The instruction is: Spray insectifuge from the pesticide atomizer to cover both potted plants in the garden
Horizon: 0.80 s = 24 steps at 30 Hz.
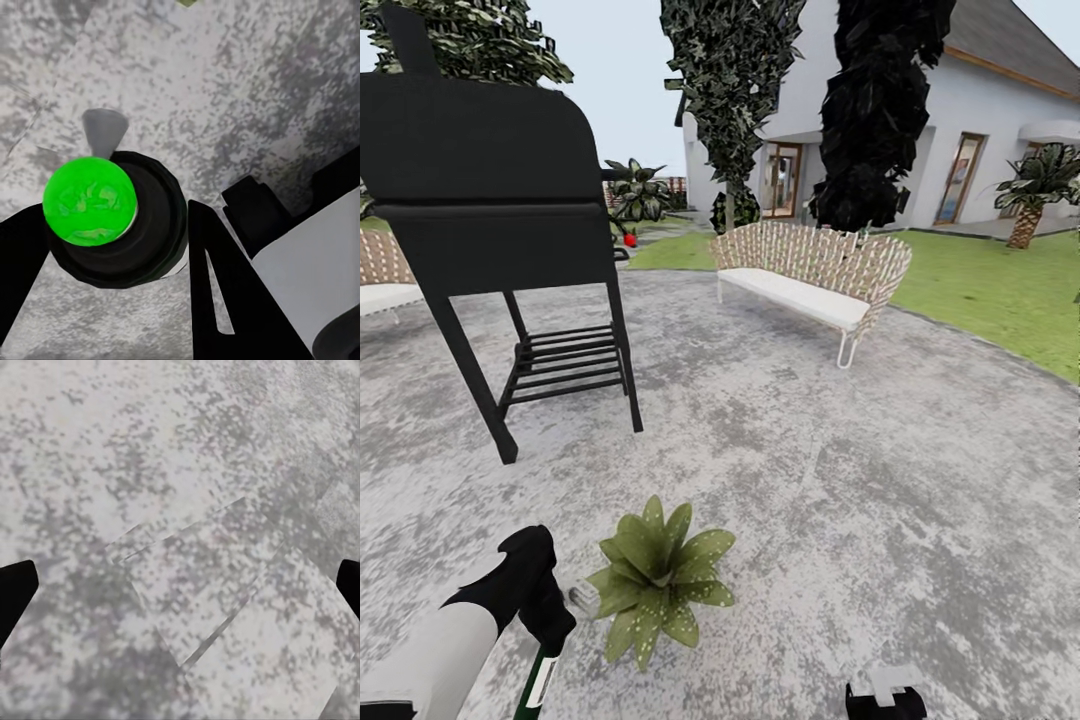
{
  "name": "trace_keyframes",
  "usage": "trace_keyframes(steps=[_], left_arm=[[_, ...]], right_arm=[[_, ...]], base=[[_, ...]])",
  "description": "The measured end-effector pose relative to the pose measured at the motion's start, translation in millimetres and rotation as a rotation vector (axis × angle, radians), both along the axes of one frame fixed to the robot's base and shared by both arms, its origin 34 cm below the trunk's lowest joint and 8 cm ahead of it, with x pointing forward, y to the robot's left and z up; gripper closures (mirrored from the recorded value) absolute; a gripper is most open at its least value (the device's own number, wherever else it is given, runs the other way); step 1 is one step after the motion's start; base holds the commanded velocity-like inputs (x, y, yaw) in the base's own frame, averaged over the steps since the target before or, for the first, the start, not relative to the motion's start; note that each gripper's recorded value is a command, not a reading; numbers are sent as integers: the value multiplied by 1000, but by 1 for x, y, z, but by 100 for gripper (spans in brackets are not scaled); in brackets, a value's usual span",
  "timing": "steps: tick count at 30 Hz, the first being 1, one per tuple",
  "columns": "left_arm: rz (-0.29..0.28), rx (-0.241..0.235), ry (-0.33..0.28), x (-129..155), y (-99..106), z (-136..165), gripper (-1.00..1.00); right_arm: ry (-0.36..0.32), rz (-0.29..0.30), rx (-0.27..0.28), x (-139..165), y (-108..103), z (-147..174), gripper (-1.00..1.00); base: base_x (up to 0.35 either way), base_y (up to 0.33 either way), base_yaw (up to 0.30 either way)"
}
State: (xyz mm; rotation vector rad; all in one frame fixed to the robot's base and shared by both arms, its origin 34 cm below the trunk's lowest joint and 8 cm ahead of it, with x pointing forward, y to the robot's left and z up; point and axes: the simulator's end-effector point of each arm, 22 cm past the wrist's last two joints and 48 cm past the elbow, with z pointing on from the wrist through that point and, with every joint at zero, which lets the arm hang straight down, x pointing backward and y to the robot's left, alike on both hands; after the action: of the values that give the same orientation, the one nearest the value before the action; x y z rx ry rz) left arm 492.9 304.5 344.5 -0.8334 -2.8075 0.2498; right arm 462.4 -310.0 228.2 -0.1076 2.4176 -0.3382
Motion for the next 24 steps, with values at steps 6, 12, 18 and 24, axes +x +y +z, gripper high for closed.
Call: trace_keyframes(steps=[6,12,18,24], left_arm=[[-3,1,6,-4,-1,-14,100],[1,-3,22,-10,-2,-30,100],[3,7,50,-16,5,-41,100],[37,-3,35,-13,8,-40,100]], right_arm=[[4,-2,1,-4,0,-13,-100],[21,-2,1,-12,0,-29,-100],[47,-1,0,-20,0,-39,-100],[49,0,0,-21,0,-39,-100]], base=[[0,1,-2],[0,0,0],[0,0,0],[0,0,0]])
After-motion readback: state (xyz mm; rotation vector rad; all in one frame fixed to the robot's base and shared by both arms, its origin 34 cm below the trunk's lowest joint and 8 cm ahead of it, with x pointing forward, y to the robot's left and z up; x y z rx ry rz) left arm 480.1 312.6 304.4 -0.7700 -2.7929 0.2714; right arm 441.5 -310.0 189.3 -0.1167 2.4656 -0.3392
